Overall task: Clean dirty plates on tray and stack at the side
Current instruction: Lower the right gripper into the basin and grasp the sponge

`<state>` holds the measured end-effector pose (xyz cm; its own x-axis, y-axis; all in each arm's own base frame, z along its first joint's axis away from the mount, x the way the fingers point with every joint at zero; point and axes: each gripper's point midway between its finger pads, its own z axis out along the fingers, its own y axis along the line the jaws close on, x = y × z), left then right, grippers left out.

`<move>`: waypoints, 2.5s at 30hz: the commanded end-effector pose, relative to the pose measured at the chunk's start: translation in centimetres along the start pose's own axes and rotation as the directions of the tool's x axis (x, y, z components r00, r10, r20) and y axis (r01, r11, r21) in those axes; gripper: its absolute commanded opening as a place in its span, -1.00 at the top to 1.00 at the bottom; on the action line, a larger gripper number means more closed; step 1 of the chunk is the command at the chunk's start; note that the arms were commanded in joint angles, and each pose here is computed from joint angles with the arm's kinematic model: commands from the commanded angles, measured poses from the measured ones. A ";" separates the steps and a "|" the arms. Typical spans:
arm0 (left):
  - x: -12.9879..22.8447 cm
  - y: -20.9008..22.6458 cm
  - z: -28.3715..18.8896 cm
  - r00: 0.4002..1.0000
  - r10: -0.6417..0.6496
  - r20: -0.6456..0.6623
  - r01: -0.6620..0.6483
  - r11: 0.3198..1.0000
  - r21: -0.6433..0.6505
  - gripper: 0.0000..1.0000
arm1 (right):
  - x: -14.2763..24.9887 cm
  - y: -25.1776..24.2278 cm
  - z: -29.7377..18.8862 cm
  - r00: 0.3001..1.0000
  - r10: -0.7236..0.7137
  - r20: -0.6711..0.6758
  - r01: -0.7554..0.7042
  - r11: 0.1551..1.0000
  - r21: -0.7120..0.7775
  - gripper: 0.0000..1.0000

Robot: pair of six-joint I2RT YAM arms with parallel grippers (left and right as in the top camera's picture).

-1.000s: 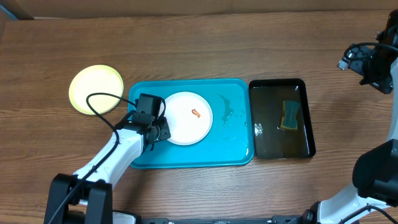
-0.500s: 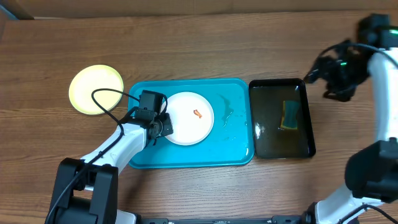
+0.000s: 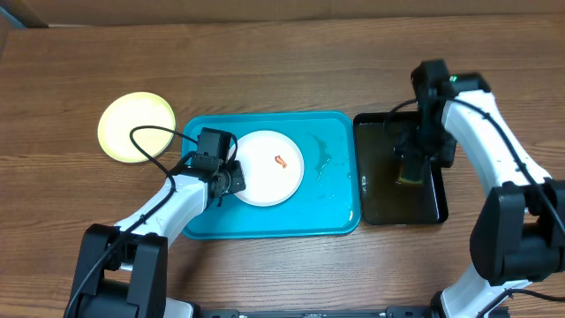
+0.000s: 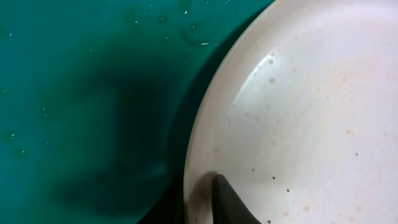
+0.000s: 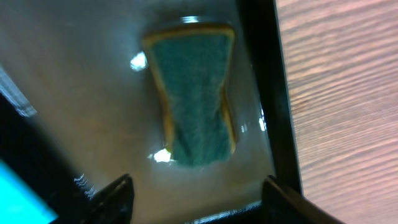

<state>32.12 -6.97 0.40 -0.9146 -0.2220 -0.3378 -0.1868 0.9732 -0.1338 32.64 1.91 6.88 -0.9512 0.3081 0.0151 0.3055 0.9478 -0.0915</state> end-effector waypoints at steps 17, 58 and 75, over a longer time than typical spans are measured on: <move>1.8 0.4 1.0 0.997 0.020 -0.069 -0.021 1.000 -0.013 0.59 | 2.2 2.4 6.5 0.996 -0.086 -0.001 0.085 0.983 -0.163 0.49; 1.9 0.4 1.1 0.997 0.020 -0.069 -0.021 1.000 -0.013 0.53 | -2.3 3.9 3.5 0.987 -0.066 0.144 0.095 0.975 -0.203 -0.93; 1.9 0.4 1.1 0.997 0.020 -0.069 -0.021 1.000 -0.013 0.48 | -1.8 4.9 5.7 0.983 -0.063 0.170 0.107 0.959 -0.263 0.66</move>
<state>32.12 -7.16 0.41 -0.9163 -0.2213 -0.3337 -0.1830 0.9727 -0.1427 35.41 4.33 0.43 -0.9572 0.2375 -0.1655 0.2199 0.9684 0.1180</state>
